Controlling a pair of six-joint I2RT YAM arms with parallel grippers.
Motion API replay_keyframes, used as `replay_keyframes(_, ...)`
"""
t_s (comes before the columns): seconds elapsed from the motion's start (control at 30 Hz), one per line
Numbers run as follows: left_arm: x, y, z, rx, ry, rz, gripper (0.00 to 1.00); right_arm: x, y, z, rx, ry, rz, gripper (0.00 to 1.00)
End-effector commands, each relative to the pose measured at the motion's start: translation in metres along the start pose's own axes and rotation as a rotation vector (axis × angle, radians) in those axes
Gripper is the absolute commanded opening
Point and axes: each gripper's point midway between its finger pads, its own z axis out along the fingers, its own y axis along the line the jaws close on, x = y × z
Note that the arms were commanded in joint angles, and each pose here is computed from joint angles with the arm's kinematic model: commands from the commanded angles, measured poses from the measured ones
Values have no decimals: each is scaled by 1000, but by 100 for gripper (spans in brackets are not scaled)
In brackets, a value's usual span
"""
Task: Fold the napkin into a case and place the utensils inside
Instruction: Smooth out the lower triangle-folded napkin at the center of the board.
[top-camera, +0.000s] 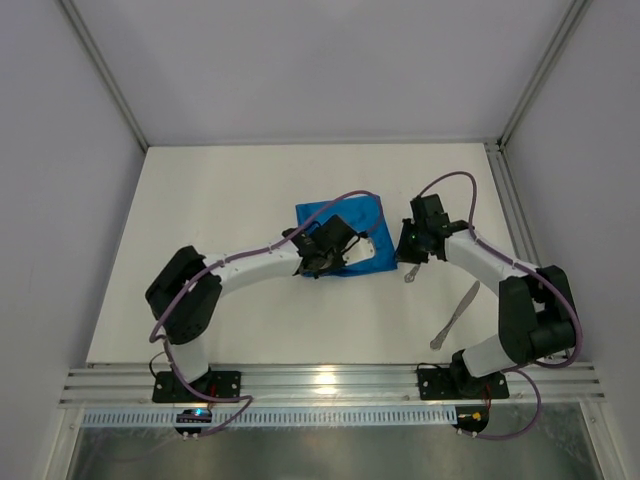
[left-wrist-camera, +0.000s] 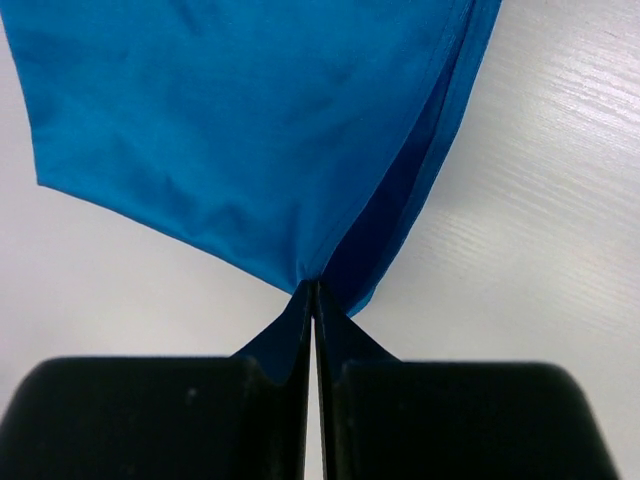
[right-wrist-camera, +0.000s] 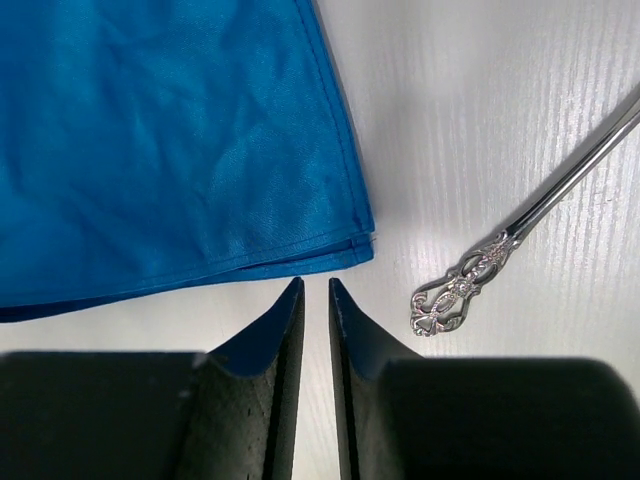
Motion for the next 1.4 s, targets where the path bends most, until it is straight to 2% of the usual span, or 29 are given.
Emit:
replay_keyframes(0.0,-9,25,-25,-60,-36,16,0,0,5,-2,-37,-16,9,19)
replay_keyframes(0.1,6,37,-27,-63,-16,1,0,5,4,2,-42,-4,12,18)
replay_keyframes(0.33,55,8,0,45,75,0,0,10,1,17,-32,20,16,18)
replay_keyframes(0.47,62,6,9,51,90,-13,0,13,-1,24,-23,43,14,17)
replay_keyframes(0.6,62,17,5,31,77,-35,0,0,8,15,-45,1,-3,17)
replay_keyframes(0.67,60,22,-1,19,66,-42,0,-6,14,12,-67,-14,-6,21)
replay_keyframes(0.7,58,26,-3,13,59,-47,2,-10,19,12,-79,-19,-5,22)
replay_keyframes(0.73,58,25,-5,24,60,-51,14,-12,20,12,-83,-19,-3,22)
replay_keyframes(0.83,58,17,-14,93,50,-82,35,-12,28,12,-104,-16,1,22)
replay_keyframes(1.0,42,17,-55,223,-50,-237,41,-8,42,-2,-114,-48,-40,27)
replay_keyframes(1.1,41,37,-70,248,-92,-391,48,-7,55,-8,-129,-65,-47,30)
replay_keyframes(1.17,53,56,-63,232,-81,-497,53,-4,67,-11,-150,-75,-62,30)
replay_keyframes(1.27,70,60,-43,248,-29,-614,47,1,101,-17,-214,-93,-98,30)
replay_keyframes(1.3,69,59,-39,271,-41,-641,41,-2,118,-19,-253,-113,-120,30)
replay_keyframes(1.33,72,59,-36,283,-38,-698,25,0,129,-21,-280,-122,-149,30)
replay_keyframes(1.37,79,65,-34,292,-55,-751,19,4,157,-27,-350,-152,-200,31)
